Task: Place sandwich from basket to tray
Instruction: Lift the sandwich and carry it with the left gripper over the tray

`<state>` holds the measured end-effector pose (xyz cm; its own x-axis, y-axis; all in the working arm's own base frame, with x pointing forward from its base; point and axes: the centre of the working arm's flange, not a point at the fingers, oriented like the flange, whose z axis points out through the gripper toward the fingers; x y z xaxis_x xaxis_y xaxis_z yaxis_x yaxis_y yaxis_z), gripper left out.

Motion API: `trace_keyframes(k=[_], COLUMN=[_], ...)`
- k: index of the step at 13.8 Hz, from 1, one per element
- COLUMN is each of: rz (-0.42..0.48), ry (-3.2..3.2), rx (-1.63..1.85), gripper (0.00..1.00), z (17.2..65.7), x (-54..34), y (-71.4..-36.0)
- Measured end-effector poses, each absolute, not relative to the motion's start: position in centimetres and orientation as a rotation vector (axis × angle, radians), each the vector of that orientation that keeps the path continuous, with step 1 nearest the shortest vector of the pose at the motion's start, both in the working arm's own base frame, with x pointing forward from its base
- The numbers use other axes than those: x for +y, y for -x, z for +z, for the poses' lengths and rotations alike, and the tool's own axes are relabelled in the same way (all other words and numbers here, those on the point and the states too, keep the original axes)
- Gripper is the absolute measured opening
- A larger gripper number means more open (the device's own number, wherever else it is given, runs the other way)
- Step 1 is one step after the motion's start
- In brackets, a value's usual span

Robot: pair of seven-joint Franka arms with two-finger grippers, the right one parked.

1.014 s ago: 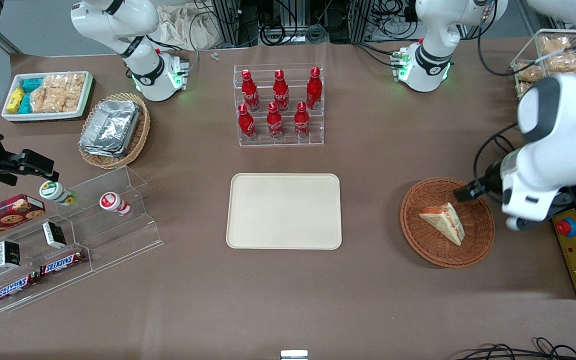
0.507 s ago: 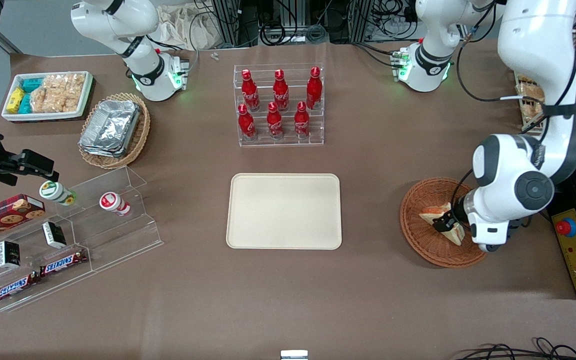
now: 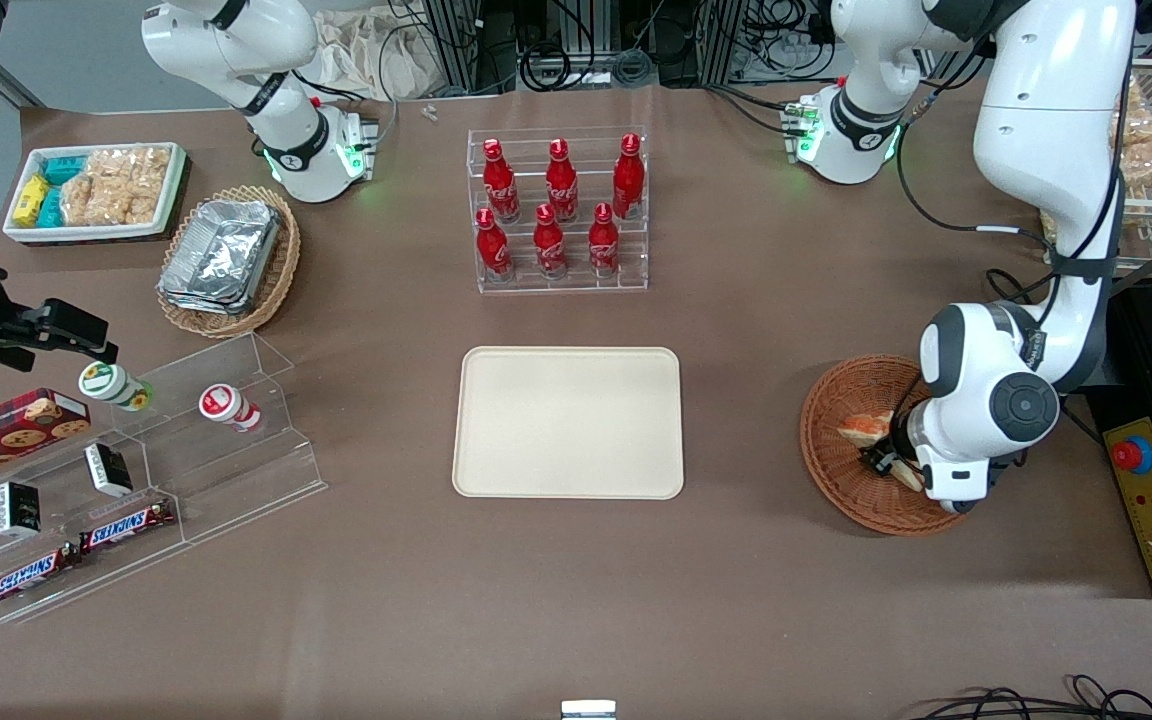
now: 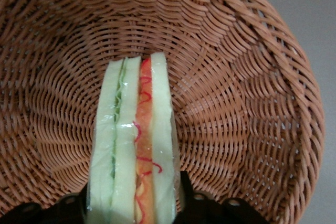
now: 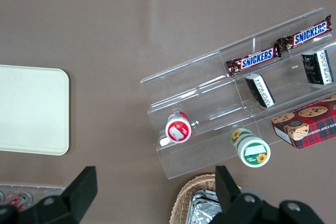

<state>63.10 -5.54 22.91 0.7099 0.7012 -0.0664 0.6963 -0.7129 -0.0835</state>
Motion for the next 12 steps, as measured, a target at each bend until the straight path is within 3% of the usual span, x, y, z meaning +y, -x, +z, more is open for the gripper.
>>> trace_keyframes(k=[2,5,8,10,12], rz=[0.131,0.142,0.155,0.143,0.166], ry=[2.861,2.863,2.932,3.033,3.123], rx=[-1.171,-1.168,-1.035,-0.82,-0.54], gripper=[0.41,0.35,0.3,0.2,0.2], z=[23.5,27.0,34.5,37.6,37.7], x=[-5.5,-5.6,-8.2,-14.4,-21.8], y=[-63.3,-63.3,-62.4,-60.7,-58.5])
